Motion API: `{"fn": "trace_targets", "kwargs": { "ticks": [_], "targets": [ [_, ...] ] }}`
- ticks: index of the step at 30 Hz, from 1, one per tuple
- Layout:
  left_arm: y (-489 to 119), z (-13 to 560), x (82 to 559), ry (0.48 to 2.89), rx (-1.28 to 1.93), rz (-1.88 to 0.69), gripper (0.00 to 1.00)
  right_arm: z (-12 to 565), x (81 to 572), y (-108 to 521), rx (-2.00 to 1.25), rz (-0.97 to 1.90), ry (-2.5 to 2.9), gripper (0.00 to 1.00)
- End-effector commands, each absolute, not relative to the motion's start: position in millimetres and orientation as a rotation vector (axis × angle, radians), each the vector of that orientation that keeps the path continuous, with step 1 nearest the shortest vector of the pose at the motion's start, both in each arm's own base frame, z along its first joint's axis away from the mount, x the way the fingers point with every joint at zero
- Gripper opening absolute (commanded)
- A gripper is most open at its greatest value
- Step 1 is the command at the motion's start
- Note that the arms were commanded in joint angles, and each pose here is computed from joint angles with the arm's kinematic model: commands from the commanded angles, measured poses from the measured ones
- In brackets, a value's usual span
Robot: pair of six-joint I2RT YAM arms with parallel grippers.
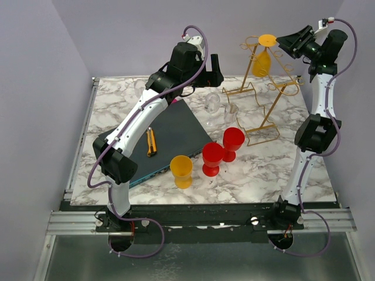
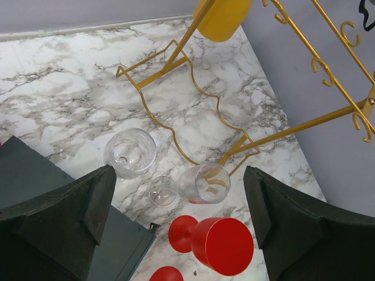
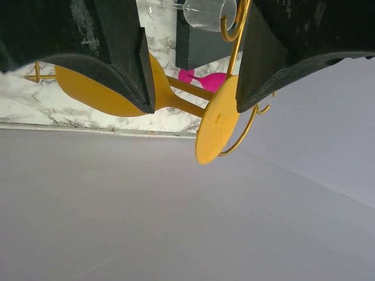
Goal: Take the wine glass off the wine glass rack
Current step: Pick up the wine glass from the wine rack.
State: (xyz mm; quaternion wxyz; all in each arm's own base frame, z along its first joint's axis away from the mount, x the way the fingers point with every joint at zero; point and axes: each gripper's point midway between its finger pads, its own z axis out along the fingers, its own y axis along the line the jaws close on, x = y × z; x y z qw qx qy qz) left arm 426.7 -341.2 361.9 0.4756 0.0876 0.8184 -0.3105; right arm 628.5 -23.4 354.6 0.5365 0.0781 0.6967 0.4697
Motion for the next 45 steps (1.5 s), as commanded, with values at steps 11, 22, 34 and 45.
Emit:
{"fn": "trace_targets", "kwargs": {
  "ticks": [11, 22, 34, 45],
  "targets": [
    [-344.4, 370.3, 429.1, 1.975, 0.21, -0.793, 0.99, 355.5, 626.7, -5.1, 0.14, 1.22, 1.656, 0.52],
    [-343.2, 373.5, 427.2, 1.968, 0.214, -0.792, 0.99, 357.2, 629.7, -3.6, 0.193, 1.2, 1.657, 0.34],
    [-340.2, 379.6, 423.6, 1.957, 0.214, -0.794, 0.99, 371.3, 623.9, -8.3, 0.285, 1.173, 1.65, 0.12],
    [-335.9, 382.9, 421.2, 1.95, 0.21, -0.782, 0.99, 399.2, 617.3, -16.1, 0.357, 1.116, 1.592, 0.04]
  ]
}}
